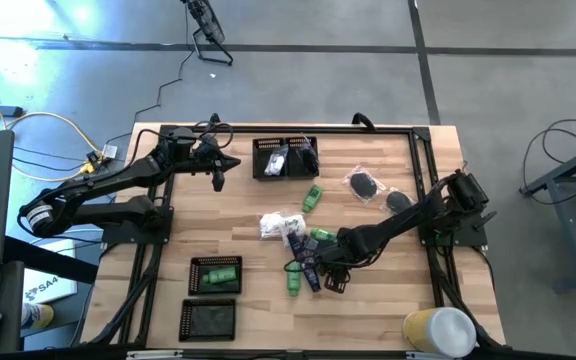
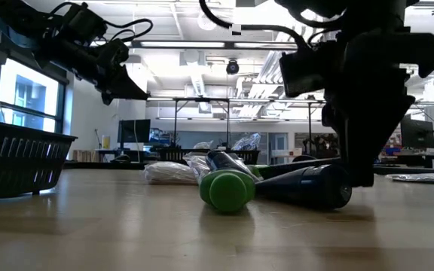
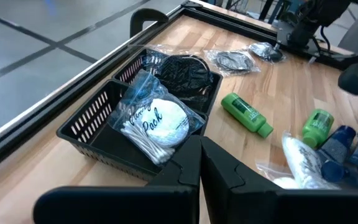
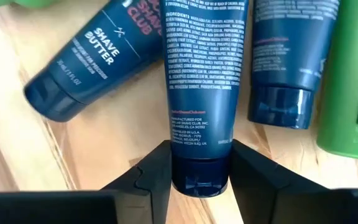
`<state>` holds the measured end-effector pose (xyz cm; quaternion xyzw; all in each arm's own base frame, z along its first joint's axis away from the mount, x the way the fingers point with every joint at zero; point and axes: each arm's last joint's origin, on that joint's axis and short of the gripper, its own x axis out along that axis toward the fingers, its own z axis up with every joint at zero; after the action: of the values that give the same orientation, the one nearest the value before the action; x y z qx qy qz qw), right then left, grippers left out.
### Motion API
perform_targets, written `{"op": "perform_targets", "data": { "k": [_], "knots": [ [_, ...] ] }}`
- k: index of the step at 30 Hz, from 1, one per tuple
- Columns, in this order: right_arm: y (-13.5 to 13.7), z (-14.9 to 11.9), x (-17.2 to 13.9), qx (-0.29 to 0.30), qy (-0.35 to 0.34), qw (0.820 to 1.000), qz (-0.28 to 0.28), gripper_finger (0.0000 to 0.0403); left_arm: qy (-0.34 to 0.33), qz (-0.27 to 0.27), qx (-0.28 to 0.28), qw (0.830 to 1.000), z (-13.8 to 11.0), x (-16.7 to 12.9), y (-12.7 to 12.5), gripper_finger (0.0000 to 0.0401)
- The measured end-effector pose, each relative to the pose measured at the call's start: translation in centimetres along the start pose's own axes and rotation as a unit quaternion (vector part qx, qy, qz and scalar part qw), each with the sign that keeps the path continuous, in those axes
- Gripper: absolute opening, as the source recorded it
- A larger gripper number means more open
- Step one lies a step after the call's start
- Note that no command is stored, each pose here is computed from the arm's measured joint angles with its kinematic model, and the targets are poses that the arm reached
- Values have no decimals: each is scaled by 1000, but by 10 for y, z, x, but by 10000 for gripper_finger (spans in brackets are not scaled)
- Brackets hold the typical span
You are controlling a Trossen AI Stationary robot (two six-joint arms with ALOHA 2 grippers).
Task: Pick & Place Travel size toiletries
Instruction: Put the dark blue shave cream into the bottom left basket
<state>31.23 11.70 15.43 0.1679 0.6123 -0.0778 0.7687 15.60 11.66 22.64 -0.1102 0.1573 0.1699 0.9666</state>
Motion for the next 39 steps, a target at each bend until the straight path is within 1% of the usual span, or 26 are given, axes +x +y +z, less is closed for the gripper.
{"op": "perform_targets", "data": {
  "k": [3, 6, 11, 16, 20, 24, 26, 29, 33, 35, 37, 39],
  "knots": [
    [0, 1, -3, 1, -5, 1000, 7, 121, 0, 0, -12, 1000, 0, 0, 0, 0],
    [1, 2, -3, 1, -9, 1000, 12, 121, 1, -12, -17, 1000, 0, 0, -1, 0],
    [3, 5, -3, 1, -28, 999, 16, 138, 0, -39, -73, 997, 3, 0, -2, 0],
    [4, 10, -4, 4, -42, 999, 24, 122, -15, -74, -102, 992, 19, -3, -6, 0],
    [6, 20, -12, 8, -65, 998, 26, 124, -31, -117, -121, 985, 38, -7, -10, 0],
    [7, 34, -22, 13, -112, 994, 4, 139, -44, -151, -139, 978, 58, -13, -14, 0],
    [5, 43, -28, 17, -134, 991, -5, 136, -45, -163, -143, 975, 65, -15, -16, 0],
    [0, 56, -36, 34, -165, 985, -23, 121, -44, -174, -141, 974, 73, -19, -18, 0],
    [-12, 73, -46, 41, -205, 976, -59, 121, -31, -170, -149, 974, 77, -21, -19, 0],
    [-19, 81, -51, 42, -227, 969, -86, 129, -21, -167, -156, 973, 76, -21, -19, 0],
    [-28, 90, -55, 38, -243, 963, -111, 140, -14, -166, -170, 971, 76, -21, -19, 0],
    [-36, 97, -59, 29, -252, 958, -131, 141, -7, -159, -191, 969, 75, -21, -19, 0]
  ]
}}
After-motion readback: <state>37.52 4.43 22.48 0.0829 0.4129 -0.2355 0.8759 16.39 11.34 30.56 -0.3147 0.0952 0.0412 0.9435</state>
